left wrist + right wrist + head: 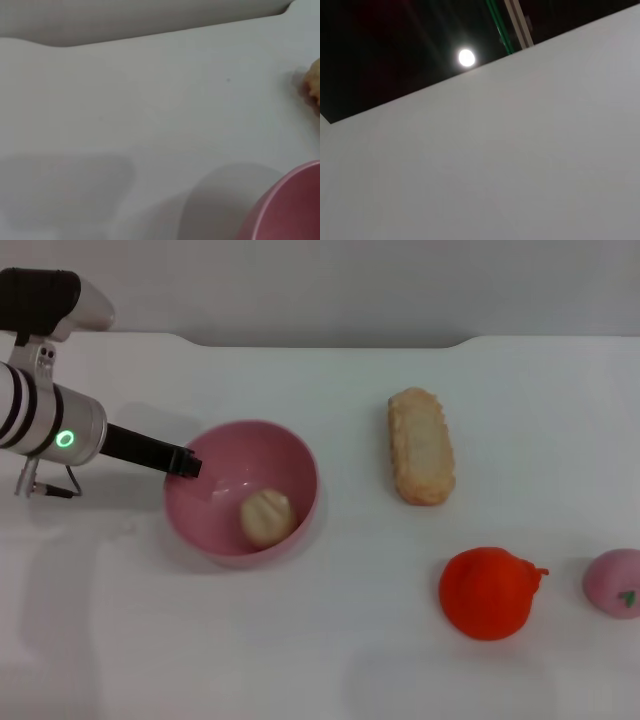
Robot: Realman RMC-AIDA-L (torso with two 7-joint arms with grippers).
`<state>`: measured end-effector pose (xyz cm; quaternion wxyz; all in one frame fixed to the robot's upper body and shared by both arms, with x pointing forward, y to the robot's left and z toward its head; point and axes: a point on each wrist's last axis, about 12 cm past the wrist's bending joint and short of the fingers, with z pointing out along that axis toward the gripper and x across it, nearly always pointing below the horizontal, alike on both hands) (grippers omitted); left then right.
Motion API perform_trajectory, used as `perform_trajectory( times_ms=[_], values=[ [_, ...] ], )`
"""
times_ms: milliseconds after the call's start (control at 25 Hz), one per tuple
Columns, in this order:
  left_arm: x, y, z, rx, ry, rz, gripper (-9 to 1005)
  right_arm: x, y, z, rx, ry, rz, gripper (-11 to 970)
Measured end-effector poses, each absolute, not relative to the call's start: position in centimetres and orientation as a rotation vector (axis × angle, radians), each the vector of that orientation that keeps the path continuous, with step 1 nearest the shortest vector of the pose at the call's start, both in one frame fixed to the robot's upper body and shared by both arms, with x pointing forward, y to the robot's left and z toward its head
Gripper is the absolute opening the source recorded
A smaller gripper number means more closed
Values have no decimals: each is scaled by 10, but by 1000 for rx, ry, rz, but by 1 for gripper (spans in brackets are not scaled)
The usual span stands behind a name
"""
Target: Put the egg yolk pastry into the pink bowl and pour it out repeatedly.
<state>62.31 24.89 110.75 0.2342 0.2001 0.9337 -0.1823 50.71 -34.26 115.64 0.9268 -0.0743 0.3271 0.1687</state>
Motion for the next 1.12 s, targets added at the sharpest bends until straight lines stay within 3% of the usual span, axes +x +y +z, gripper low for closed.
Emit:
perform_trajectory(
  times_ms=[760, 920, 1120],
  values=[
    [624, 243, 1108, 546, 2530, -507, 177, 518, -336, 1156, -140, 680, 381, 521],
    [630, 225, 1126, 621, 2444, -520, 193, 518, -336, 1155, -137, 684, 382, 522],
    [640, 213, 1162, 634, 2241, -582, 355, 519, -336, 1152, -128, 697, 382, 521]
  ],
)
